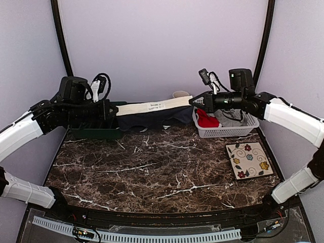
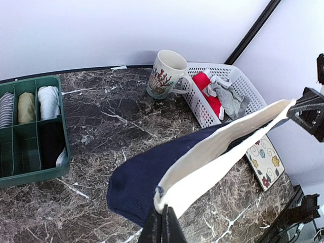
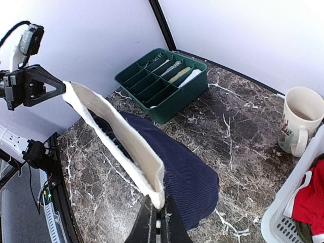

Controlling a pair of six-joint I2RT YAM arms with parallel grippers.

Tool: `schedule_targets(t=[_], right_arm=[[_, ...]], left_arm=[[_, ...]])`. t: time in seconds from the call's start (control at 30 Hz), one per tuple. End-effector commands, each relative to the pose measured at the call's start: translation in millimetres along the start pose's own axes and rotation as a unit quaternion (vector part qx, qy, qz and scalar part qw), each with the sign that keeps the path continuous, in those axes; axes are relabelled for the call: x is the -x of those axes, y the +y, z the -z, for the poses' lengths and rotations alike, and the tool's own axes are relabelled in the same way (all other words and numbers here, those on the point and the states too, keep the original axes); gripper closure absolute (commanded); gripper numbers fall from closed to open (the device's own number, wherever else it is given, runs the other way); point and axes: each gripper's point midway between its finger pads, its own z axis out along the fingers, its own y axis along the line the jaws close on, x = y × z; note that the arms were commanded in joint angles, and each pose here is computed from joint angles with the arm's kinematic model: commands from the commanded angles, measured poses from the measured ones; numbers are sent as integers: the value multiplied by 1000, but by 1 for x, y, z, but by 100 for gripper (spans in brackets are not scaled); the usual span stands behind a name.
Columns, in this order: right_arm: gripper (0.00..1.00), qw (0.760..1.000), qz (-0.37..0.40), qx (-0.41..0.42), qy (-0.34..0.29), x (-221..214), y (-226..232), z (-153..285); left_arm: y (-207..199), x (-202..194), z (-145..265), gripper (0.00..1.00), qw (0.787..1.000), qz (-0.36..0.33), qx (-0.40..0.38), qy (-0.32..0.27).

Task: Roll the underwear
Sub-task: Pick up the underwear from the center of the board, then flatten out the underwear at the center of the board.

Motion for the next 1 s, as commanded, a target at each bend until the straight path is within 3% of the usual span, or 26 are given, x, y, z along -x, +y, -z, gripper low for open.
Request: schedule_targets(t=[0.0, 0.2, 0.33, 0.47, 0.5, 0.53, 0.57, 0.63, 0.7, 0.8, 0.97], right_arm=[[100, 999, 25, 39, -11, 3, 27, 7], [100, 996, -9, 93, 9, -37, 88, 27], [100, 995, -15, 95, 28, -68, 86, 26], [100, 991, -51, 74, 95, -122, 60, -4], [100, 993, -66, -9, 94, -128, 27, -15], [100, 992, -65, -43, 103, -135, 11, -24], [97, 989, -69, -67, 114, -142, -2, -32], [75, 980, -72, -124, 139, -155, -31, -47], [52, 969, -77, -154, 176, -169, -47, -56], [42, 956, -79, -179, 218, -181, -58, -58], [38, 968, -82, -111, 208, -171, -26, -51]], left_arm=[[-2, -11, 26, 100, 999, -31, -18, 20], [-20, -33, 70, 100, 994, -11, -105, 27], [-13, -62, 65, 100, 992, 23, -112, 56], [23, -91, 24, 100, 995, 47, -22, 85], [35, -95, 12, 100, 995, 48, 12, 89], [46, -98, 2, 100, 994, 48, 39, 91], [53, -101, -10, 100, 993, 44, 55, 96], [65, -105, -35, 99, 991, 36, 76, 104], [75, -120, -58, 70, 985, 14, 94, 143], [98, -142, -67, 37, 963, -3, 163, 216], [91, -142, -44, 30, 973, -4, 129, 189]])
